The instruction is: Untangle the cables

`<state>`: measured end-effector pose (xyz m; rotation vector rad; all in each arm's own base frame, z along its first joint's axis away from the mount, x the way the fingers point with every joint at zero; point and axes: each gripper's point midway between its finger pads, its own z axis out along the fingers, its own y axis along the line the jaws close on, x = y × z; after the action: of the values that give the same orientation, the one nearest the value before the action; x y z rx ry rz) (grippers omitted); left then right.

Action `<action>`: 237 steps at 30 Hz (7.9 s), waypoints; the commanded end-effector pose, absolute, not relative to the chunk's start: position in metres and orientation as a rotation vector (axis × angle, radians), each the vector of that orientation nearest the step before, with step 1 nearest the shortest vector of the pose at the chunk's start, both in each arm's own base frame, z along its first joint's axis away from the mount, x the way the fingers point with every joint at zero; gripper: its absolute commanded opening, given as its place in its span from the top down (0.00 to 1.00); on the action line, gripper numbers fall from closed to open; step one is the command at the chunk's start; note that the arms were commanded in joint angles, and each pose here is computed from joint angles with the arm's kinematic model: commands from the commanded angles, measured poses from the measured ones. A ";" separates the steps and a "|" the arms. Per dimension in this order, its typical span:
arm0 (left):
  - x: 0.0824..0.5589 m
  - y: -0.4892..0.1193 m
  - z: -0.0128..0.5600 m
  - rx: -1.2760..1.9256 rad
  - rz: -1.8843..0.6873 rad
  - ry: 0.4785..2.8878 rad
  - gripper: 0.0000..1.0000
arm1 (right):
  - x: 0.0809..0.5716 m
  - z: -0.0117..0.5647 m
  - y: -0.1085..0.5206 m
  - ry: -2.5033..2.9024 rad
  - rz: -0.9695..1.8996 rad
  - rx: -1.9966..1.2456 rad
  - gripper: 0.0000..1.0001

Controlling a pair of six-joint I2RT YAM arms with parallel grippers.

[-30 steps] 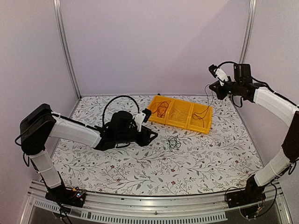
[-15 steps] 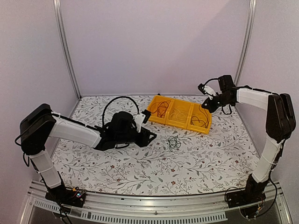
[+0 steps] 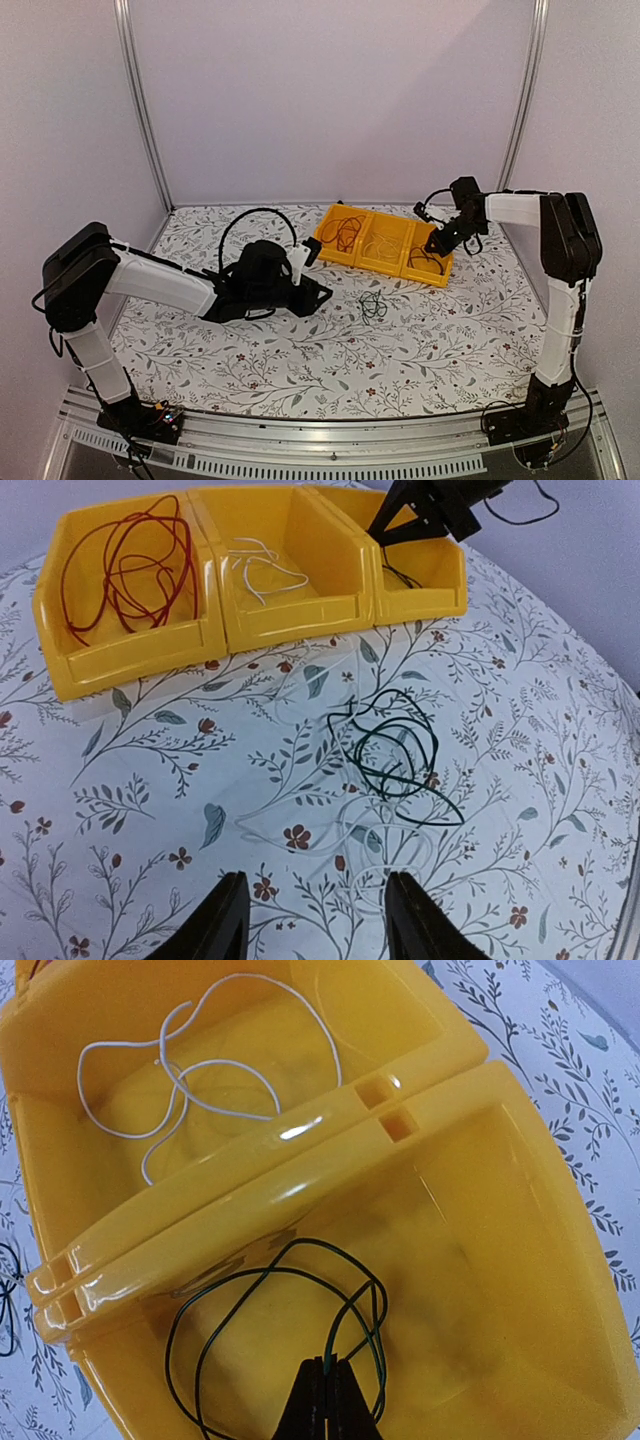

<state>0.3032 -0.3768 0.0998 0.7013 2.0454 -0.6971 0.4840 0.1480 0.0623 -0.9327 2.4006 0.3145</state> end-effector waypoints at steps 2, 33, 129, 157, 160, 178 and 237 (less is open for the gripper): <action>0.305 -0.382 0.121 0.694 -0.705 2.007 0.51 | 0.486 0.065 0.152 2.401 0.277 -0.968 1.00; 0.315 -0.393 0.090 0.694 -0.715 2.337 0.54 | 0.373 0.100 0.298 2.140 0.390 -1.481 0.80; 0.316 -0.342 0.105 0.542 -0.672 2.133 0.59 | 0.484 0.243 0.266 1.874 0.374 -1.097 1.00; 0.314 -0.330 0.108 0.495 -0.632 2.149 0.59 | 0.515 0.130 0.258 2.065 0.218 -1.188 1.00; 0.313 -0.326 0.107 0.484 -0.628 2.157 0.59 | 0.512 0.112 0.262 2.088 0.231 -1.218 1.00; 0.309 -0.322 0.106 0.475 -0.621 2.172 0.59 | 0.512 0.125 0.272 2.118 0.200 -1.233 0.76; 0.223 -0.396 0.070 0.978 -0.855 2.230 0.99 | 0.283 0.028 0.357 1.981 0.712 -1.734 0.74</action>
<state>0.2213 -0.3784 0.0240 0.9403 2.4046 -0.7957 0.2580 0.3541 0.0343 -1.8271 1.8934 0.8129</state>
